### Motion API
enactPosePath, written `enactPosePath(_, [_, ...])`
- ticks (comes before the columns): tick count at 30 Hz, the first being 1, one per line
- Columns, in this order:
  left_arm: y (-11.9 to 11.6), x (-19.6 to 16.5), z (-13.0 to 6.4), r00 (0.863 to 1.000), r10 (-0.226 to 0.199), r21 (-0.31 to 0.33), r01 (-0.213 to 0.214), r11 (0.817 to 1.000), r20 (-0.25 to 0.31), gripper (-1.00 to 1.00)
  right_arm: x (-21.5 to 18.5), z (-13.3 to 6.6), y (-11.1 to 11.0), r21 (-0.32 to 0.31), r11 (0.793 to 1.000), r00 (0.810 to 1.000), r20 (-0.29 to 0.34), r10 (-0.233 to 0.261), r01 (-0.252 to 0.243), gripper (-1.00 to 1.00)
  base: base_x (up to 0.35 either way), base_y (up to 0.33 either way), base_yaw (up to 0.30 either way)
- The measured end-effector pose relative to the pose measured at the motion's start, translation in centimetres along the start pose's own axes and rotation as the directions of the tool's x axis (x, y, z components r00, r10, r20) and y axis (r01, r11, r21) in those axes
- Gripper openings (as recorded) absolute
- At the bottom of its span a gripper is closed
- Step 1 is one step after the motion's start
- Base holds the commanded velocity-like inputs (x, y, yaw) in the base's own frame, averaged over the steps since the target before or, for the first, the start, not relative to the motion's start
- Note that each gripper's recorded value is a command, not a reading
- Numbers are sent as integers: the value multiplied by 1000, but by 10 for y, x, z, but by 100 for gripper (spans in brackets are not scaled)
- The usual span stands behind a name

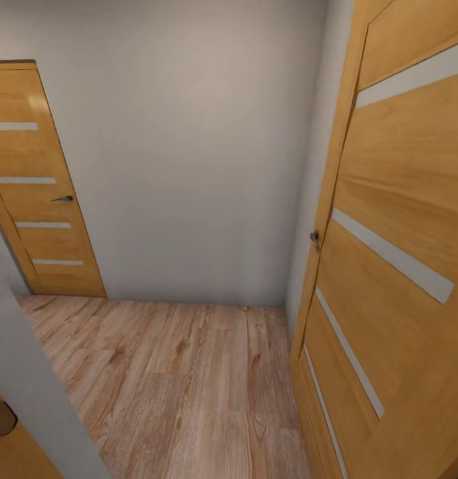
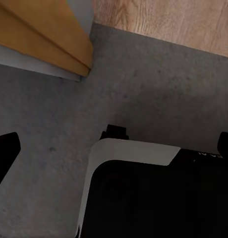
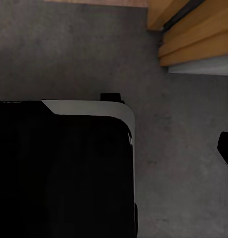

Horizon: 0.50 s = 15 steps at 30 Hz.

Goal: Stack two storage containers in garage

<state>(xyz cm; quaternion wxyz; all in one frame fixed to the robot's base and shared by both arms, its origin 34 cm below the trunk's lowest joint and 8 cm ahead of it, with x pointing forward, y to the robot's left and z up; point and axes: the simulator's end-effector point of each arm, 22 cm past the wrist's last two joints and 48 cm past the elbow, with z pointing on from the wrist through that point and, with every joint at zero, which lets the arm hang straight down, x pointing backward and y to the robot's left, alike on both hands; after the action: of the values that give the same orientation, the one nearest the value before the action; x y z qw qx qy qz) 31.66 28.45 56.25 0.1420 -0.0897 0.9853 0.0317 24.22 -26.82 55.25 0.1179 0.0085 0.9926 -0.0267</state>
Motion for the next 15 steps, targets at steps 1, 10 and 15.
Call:
enactPosePath(1, [0,0,0,1000,0,0,0,1000,0,100,0,0,0,0,1000,1000,0,0,0,100,5,-1,-1])
enactPosePath(10, [0,0,0,1000,-1,0,1,1000,-1,100,0,0,0,0,1000,1000,0,-2,2,100,84,0,0])
enactPosePath(15, [2,0,0,1000,-1,-3,1,1000,-2,100,0,0,-1,1,1000,1000,0,-2,2,100,296,0,0])
